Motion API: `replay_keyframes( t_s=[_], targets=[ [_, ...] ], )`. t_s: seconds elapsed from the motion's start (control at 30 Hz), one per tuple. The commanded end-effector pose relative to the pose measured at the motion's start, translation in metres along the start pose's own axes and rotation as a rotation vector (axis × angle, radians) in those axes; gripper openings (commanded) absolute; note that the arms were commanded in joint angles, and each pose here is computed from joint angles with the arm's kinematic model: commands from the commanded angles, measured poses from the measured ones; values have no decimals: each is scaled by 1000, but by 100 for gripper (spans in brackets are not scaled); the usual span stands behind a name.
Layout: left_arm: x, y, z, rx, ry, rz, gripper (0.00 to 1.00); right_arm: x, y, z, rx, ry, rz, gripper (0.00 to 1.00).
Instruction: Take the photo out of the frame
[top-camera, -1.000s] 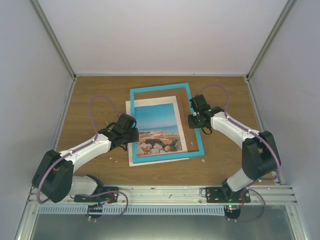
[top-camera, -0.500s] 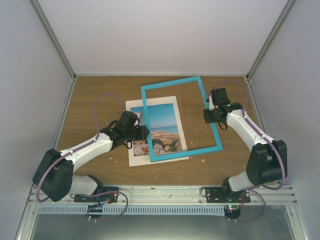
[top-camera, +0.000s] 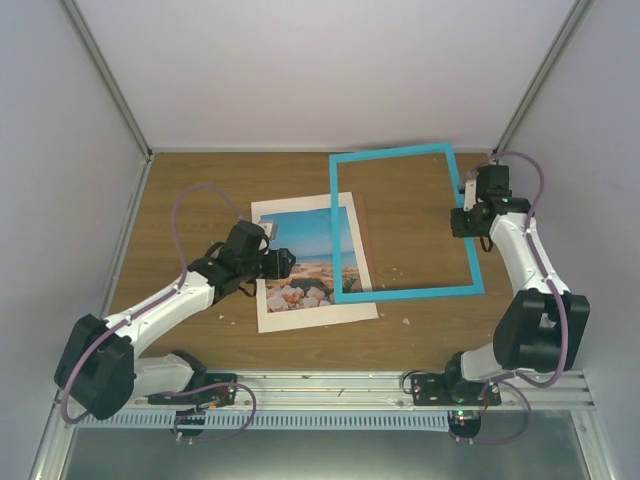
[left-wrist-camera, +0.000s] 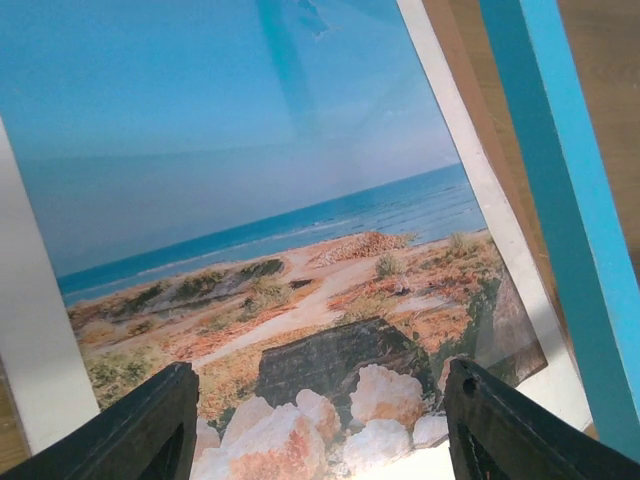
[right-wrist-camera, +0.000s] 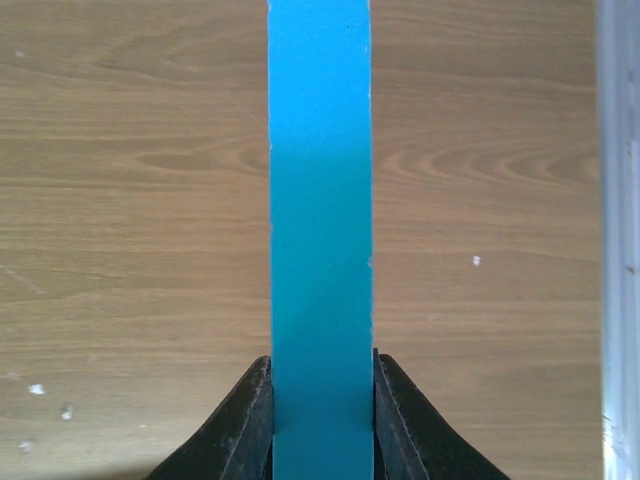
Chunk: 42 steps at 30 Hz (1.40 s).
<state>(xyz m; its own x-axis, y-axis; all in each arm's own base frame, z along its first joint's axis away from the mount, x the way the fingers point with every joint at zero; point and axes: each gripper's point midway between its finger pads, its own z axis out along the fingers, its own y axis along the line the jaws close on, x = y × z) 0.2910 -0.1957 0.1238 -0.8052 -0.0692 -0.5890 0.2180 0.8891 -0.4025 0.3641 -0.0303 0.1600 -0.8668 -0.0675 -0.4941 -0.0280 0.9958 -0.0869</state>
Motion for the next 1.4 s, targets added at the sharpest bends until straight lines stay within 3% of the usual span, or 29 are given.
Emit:
replay_keyframes(
  t_s=[0.0,0.5,0.83,1.03,1.23,1.37],
  targets=[
    [-4,7,-10,-11,-48,31,69,-19,-24,-5,50,-45,-5,0],
    [3,16,-23,-5,-66,48,76,-57,-110,35,117,-82,-153,1],
    [9,23,-16,-20,-45,41,78,-8,-157,96,92,14,-86,1],
    [9,28,-10,-40,-37,24,79,16,-161,137,35,48,-25,2],
    [11,33,-4,-63,-22,14,80,33,-160,169,3,102,21,12],
    [13,39,-3,-87,-14,6,81,30,-170,174,33,111,57,31]
  ],
)
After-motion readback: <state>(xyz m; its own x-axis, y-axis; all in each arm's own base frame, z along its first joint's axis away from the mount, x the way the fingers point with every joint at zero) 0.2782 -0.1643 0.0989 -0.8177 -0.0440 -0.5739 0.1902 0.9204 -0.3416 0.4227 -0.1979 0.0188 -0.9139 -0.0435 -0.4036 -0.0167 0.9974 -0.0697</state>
